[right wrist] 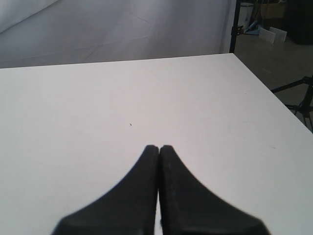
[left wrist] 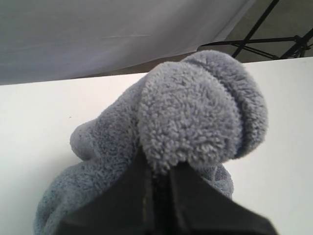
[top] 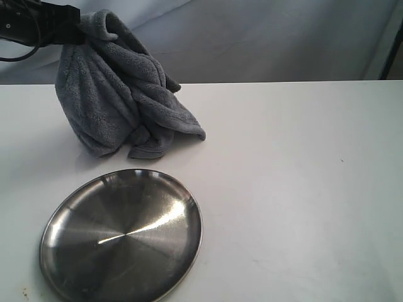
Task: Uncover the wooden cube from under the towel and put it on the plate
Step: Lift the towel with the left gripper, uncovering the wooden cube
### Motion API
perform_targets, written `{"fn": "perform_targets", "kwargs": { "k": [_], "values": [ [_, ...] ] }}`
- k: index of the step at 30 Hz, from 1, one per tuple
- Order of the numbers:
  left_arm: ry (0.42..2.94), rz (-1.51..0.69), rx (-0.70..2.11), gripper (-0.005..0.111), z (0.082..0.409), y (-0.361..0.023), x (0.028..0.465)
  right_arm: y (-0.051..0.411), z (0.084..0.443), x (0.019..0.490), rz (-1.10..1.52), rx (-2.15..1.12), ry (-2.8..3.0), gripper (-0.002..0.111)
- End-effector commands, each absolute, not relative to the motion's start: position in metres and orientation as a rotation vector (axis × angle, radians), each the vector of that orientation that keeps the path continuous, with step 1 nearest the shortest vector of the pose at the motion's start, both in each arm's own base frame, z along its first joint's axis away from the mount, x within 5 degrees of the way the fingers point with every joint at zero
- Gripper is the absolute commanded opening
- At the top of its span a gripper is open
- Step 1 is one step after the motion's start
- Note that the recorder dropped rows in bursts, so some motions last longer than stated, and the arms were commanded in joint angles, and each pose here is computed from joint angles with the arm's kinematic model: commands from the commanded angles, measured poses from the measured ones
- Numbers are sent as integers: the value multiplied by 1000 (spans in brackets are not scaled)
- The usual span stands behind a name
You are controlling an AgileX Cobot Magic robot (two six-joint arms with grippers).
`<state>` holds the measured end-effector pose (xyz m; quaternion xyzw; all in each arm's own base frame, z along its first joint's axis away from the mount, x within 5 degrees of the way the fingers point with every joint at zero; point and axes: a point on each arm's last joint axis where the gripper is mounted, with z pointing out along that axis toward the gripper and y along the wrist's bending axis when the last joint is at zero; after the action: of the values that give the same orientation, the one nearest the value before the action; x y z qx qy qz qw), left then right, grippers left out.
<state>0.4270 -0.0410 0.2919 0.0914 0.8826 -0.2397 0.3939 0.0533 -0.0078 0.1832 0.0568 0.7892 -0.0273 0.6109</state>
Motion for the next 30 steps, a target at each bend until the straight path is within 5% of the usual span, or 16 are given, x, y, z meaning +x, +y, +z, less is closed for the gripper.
{"fn": "perform_targets", "kwargs": {
  "k": [1, 30],
  "values": [
    [2183, -656, 184, 1, 304, -44, 426, -8, 183, 53, -64, 143, 1817, 0],
    [2082, -645, 250, 1, 335, -46, 413, -8, 183, 53, -64, 143, 1817, 0]
  ]
}}
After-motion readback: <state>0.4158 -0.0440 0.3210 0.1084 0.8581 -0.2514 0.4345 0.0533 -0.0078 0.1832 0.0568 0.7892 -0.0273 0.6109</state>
